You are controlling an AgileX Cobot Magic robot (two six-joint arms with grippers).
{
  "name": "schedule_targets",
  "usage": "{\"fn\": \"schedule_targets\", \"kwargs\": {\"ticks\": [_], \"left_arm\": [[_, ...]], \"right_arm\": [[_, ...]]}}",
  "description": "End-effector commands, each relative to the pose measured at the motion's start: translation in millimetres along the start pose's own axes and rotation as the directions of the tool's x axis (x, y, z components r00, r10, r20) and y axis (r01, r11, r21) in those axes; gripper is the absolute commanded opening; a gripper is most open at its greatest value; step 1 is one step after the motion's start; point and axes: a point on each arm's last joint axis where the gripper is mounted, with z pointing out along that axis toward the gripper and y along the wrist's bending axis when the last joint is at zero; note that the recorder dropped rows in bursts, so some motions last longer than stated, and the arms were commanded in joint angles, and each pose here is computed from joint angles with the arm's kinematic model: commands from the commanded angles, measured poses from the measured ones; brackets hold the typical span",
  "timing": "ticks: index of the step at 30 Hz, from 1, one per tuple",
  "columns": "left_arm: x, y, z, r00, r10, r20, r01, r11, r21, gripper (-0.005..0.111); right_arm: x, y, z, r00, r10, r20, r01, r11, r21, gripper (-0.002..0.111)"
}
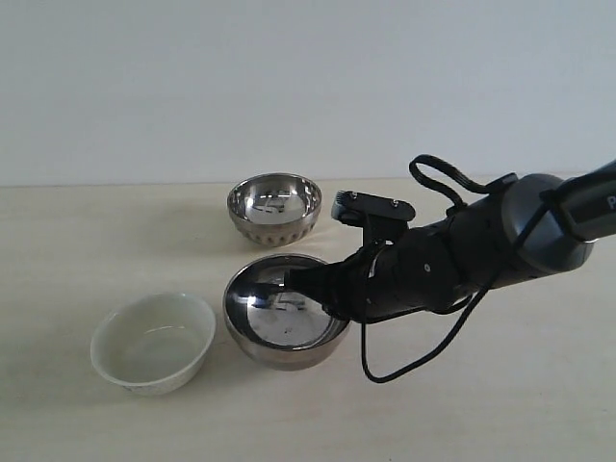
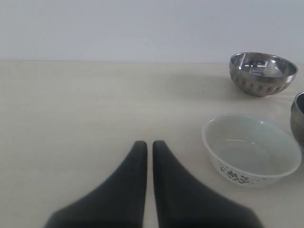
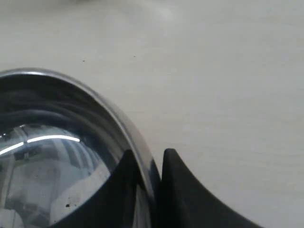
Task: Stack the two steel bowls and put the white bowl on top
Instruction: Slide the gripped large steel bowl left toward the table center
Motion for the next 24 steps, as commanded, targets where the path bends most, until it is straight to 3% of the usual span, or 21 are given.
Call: {"fn": "schedule_targets", "kwargs": {"ticks": [1, 13, 24], "left_arm": [[0.2, -0.2, 0.1, 1.0, -0.004, 0.007, 0.004, 1.0, 0.005, 0.004], [0.2, -0.2, 0.1, 1.0, -0.004, 0.007, 0.004, 1.0, 0.005, 0.004], [0.2, -0.2, 0.1, 1.0, -0.004, 0.007, 0.004, 1.0, 0.005, 0.004]], "right_arm": [[-0.1, 0.2, -1.1, 1.0, -0.002, -0.017, 0.002, 1.0, 0.007, 0.0], [1.6, -0.7, -1.1, 0.999, -0.013, -0.036, 0.013, 1.0, 0.016, 0.0], [0.1, 0.0, -1.1, 0.995, -0.101, -0.021, 0.101, 0.995, 0.007, 0.0]]}}
